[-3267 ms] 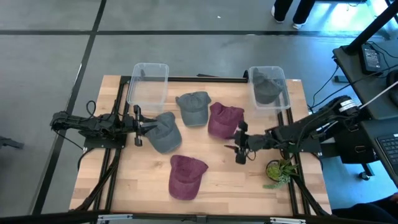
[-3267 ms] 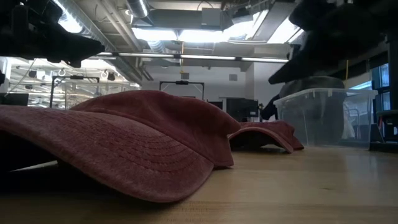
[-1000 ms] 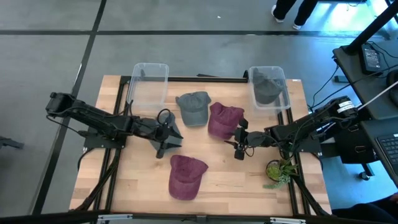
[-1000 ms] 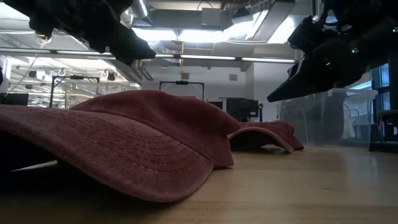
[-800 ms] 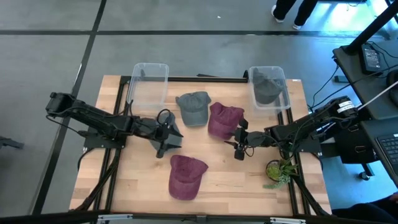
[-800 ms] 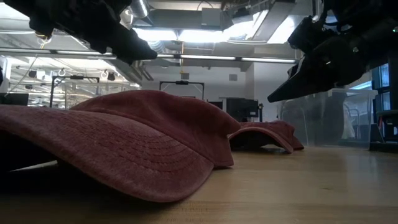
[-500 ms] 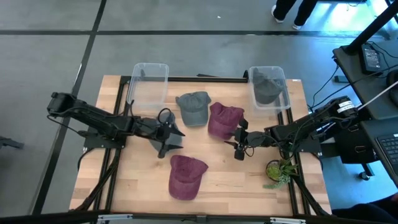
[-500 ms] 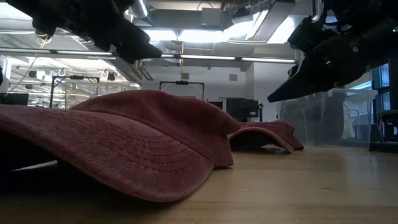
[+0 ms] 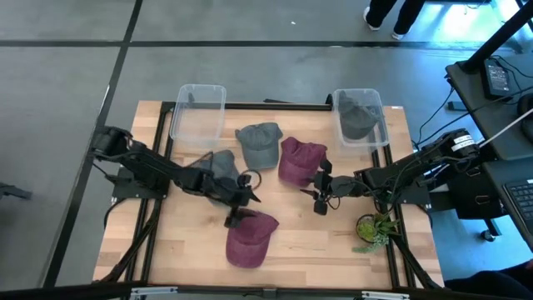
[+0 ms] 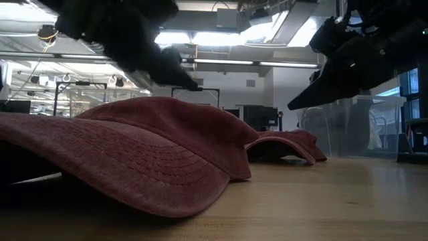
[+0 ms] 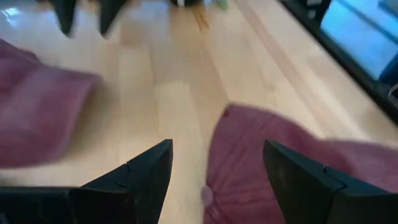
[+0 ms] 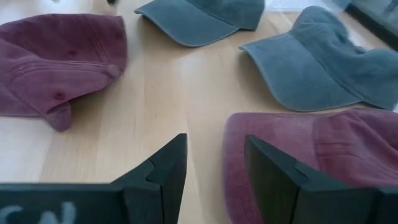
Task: Pick & Place hat
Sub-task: Put the bottom red cap into the left transparent bin
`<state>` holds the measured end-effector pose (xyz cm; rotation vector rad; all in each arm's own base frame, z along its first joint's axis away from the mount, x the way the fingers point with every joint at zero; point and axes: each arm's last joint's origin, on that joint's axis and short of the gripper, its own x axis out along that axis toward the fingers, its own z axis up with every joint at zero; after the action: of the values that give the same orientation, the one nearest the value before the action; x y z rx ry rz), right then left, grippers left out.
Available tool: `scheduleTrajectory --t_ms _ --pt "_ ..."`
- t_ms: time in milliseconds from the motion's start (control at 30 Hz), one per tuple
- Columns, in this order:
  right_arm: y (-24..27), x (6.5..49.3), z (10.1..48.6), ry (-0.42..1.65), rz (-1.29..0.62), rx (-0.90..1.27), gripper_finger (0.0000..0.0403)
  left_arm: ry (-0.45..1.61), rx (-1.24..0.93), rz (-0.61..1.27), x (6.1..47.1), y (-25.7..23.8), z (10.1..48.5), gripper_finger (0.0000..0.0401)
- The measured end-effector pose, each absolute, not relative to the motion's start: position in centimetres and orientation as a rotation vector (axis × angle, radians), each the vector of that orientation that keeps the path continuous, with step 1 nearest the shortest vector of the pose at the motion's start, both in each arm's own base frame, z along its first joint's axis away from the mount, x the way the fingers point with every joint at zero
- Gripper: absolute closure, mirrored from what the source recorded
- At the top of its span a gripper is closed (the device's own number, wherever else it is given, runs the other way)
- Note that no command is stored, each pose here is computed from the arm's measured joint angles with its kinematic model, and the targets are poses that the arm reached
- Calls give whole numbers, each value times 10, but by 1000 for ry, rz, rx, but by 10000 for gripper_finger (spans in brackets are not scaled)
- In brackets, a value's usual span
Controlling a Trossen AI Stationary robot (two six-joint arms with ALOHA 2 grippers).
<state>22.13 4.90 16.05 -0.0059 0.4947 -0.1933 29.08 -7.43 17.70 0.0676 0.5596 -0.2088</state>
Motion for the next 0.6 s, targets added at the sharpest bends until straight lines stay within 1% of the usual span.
scheduleTrajectory --t_ms 100,233,500,600 --pt "50 221 160 501 -159 0 244 613 72 -155 294 -80 160 158" --pt "51 221 160 508 -127 9 244 679 14 -89 297 -82 140 158" --pt "51 221 160 508 -126 4 244 742 -23 -82 305 -84 105 159" --pt "51 221 160 508 -126 4 244 750 -23 -84 307 -85 98 161"
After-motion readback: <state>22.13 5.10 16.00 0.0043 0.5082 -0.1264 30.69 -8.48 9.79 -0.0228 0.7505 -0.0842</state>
